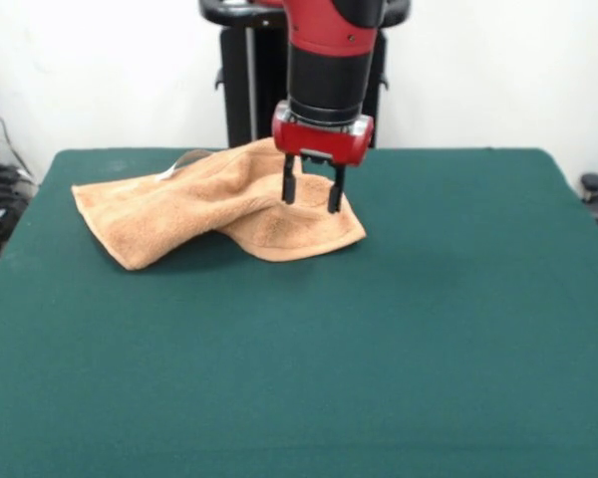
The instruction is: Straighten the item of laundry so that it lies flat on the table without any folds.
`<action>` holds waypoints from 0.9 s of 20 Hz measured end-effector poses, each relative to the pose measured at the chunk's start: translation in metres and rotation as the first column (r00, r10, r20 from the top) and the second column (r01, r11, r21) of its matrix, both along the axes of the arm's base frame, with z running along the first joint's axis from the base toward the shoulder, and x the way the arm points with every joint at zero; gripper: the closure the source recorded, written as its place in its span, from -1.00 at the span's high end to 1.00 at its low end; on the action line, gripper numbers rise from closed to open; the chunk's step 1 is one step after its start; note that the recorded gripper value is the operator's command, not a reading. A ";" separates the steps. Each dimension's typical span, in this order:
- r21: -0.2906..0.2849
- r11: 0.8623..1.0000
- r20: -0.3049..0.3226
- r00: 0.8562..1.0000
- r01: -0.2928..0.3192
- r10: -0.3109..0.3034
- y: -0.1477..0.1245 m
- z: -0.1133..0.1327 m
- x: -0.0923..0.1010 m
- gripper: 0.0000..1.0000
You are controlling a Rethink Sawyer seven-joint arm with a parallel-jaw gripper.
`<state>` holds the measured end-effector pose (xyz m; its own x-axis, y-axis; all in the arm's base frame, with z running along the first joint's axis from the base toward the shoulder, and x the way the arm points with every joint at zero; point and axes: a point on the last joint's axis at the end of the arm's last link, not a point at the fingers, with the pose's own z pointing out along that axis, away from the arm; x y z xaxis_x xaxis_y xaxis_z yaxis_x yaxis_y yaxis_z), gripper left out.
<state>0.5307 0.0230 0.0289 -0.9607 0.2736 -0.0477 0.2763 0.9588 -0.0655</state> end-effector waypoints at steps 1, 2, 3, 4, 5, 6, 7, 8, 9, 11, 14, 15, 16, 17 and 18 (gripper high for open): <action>-0.001 1.000 0.000 1.000 -0.002 0.002 0.000 0.000 0.000 1.00; -0.001 1.000 -0.001 1.000 -0.005 0.005 -0.001 0.000 -0.001 1.00; -0.002 1.000 -0.002 1.000 -0.007 0.007 -0.002 0.000 -0.001 1.00; -0.003 1.000 -0.002 1.000 -0.009 0.009 -0.003 -0.001 -0.002 1.00; -0.004 1.000 -0.003 1.000 -0.010 0.009 -0.005 -0.001 -0.003 1.00; -0.007 1.000 -0.005 1.000 -0.014 0.014 -0.011 -0.001 -0.004 1.00; -0.010 1.000 -0.007 1.000 -0.016 0.016 -0.015 -0.002 -0.006 1.00; -0.011 1.000 -0.008 1.000 -0.015 0.015 -0.019 -0.002 -0.007 1.00; -0.012 1.000 -0.009 1.000 -0.015 0.015 -0.023 -0.002 -0.008 1.00; -0.014 1.000 -0.013 1.000 -0.010 0.010 -0.034 -0.002 -0.010 1.00; -0.019 1.000 -0.020 1.000 0.003 -0.003 -0.055 -0.002 -0.015 1.00; -0.020 1.000 -0.021 1.000 0.005 -0.006 -0.058 -0.002 -0.016 1.00; -0.021 1.000 -0.022 1.000 0.007 -0.008 -0.063 -0.002 -0.017 1.00; -0.022 1.000 -0.024 1.000 0.009 -0.009 -0.066 -0.002 -0.018 1.00; -0.023 1.000 -0.025 1.000 0.010 -0.010 -0.070 -0.002 -0.019 1.00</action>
<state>0.5117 -0.0470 0.0272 -0.9588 0.2824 -0.0300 0.2840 0.9541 -0.0947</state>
